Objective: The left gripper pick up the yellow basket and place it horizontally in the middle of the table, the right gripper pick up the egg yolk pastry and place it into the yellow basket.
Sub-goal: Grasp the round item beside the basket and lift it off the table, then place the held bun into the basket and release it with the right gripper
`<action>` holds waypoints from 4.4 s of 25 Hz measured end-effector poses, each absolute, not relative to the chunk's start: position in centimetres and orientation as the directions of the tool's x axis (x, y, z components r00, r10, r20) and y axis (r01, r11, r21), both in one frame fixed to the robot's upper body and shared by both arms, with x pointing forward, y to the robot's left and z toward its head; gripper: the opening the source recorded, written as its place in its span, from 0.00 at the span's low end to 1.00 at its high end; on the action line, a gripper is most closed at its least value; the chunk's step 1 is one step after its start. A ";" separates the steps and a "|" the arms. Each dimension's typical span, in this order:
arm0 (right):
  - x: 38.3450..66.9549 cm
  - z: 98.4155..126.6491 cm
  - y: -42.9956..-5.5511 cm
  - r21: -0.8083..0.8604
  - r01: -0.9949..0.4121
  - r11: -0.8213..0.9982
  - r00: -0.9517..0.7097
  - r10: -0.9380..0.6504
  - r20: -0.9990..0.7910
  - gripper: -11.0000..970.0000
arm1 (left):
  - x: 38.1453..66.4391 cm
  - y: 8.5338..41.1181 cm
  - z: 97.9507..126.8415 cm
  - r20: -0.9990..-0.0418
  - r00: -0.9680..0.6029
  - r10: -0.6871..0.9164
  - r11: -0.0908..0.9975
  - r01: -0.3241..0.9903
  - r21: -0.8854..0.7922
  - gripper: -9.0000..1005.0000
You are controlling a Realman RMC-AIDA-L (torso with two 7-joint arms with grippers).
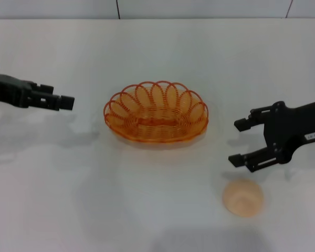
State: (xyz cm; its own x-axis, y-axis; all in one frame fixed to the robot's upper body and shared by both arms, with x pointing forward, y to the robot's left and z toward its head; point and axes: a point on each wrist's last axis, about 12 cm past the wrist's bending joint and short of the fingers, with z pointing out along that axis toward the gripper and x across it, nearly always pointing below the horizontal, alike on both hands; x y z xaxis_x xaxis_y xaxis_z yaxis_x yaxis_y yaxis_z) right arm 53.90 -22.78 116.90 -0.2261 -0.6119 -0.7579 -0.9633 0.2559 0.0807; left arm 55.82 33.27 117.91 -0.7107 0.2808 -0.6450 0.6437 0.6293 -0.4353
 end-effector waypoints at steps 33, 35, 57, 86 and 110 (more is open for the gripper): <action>51.7 112.7 -23.5 0.152 -0.938 0.312 -0.330 -0.668 -0.667 0.84 | 56.0 30.0 116.4 -0.618 -0.650 0.443 0.537 0.744 -0.398 0.88; 51.8 112.5 -23.4 0.149 -0.938 0.312 -0.328 -0.670 -0.666 0.83 | 56.0 29.9 116.4 -0.618 -0.649 0.443 0.537 0.744 -0.397 0.88; 51.7 111.8 -22.8 0.139 -0.943 0.304 -0.319 -0.691 -0.649 0.54 | 56.4 29.8 116.0 -0.614 -0.664 0.427 0.547 0.730 -0.410 0.88; 52.9 117.0 -21.4 0.032 -0.953 0.303 -0.231 -0.651 -0.724 0.08 | 56.0 29.9 115.6 -0.609 -0.655 0.448 0.534 0.742 -0.406 0.88; 57.1 118.4 -13.5 -0.082 -0.969 0.234 -0.079 -0.602 -0.795 0.05 | 55.5 29.3 113.8 -0.642 -0.541 0.543 0.462 0.831 -0.309 0.88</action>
